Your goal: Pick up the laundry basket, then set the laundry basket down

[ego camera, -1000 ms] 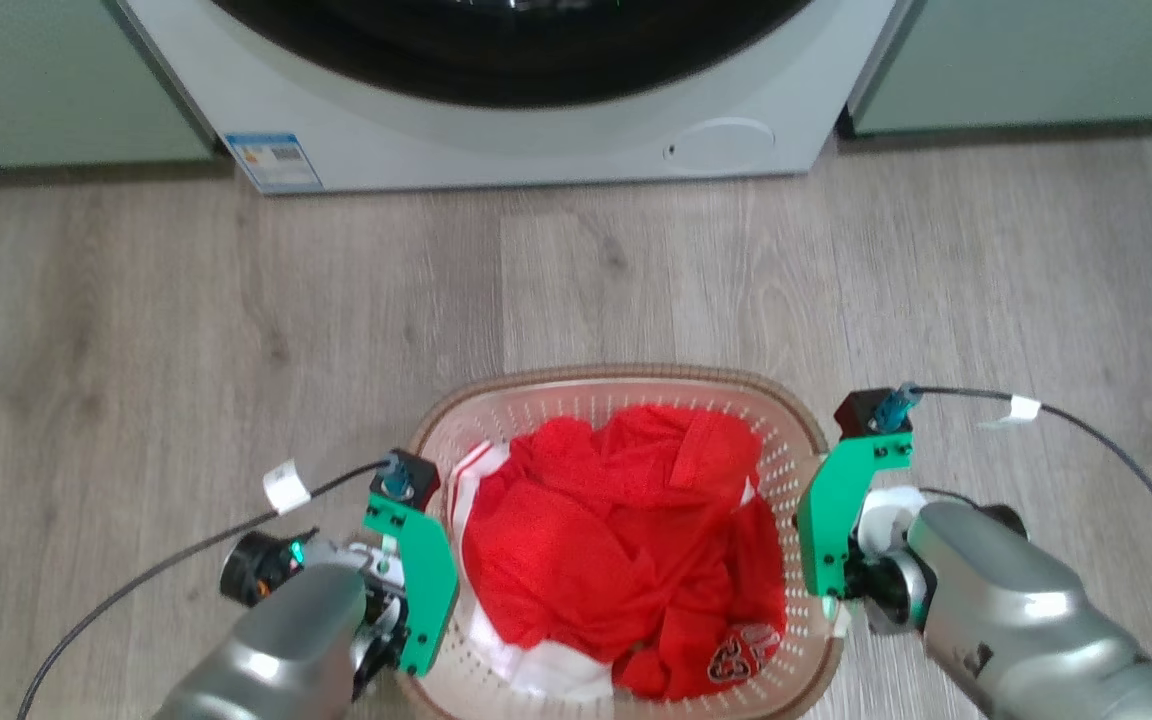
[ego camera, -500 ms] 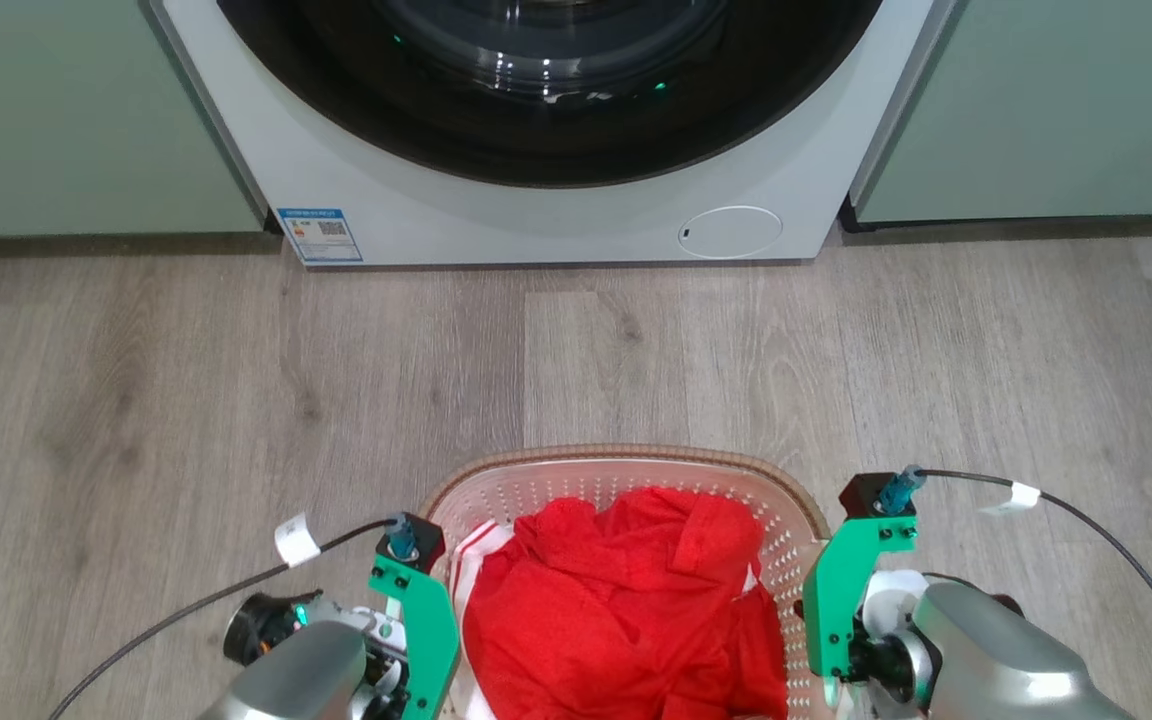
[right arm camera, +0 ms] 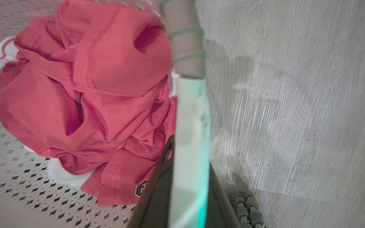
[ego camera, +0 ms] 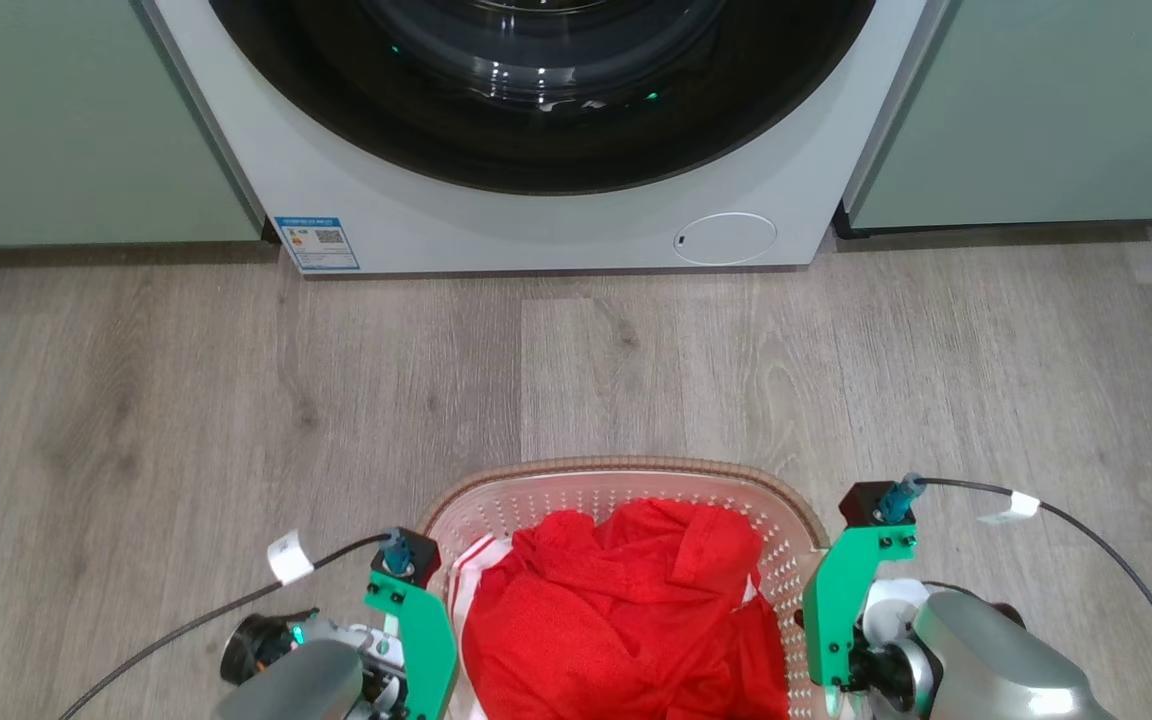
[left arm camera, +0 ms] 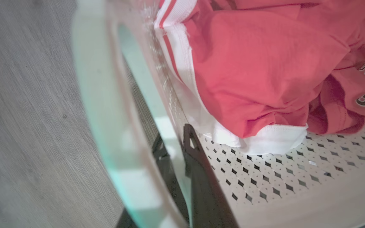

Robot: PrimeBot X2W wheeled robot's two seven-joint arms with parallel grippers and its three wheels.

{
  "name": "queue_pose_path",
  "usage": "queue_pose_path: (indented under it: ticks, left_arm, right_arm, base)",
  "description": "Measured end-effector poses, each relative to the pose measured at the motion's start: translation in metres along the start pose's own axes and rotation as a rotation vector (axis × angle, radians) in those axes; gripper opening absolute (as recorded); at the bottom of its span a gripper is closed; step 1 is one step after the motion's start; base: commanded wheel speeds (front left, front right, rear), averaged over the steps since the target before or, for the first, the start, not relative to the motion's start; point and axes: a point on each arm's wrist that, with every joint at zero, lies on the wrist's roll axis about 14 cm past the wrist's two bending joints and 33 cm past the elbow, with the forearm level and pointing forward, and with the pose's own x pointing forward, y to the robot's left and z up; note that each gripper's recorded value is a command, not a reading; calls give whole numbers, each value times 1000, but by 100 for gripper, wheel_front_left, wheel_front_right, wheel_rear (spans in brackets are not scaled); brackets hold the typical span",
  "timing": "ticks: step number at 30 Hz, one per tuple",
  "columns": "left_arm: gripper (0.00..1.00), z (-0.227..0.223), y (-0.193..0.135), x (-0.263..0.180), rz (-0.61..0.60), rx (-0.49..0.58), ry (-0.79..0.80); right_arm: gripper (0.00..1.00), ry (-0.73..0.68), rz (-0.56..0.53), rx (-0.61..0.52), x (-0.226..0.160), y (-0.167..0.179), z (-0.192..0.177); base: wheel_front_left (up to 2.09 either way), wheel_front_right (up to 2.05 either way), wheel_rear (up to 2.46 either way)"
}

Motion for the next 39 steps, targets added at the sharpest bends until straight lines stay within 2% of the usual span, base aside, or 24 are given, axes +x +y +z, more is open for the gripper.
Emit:
queue_pose_path:
  ticks: [39]
  left_arm:
    - [0, 2, 1, -7, -2, -9, 2]
  right_arm:
    - [0, -5, -1, 11, -8, 3, 1]
  base:
    - [0, 0, 0]
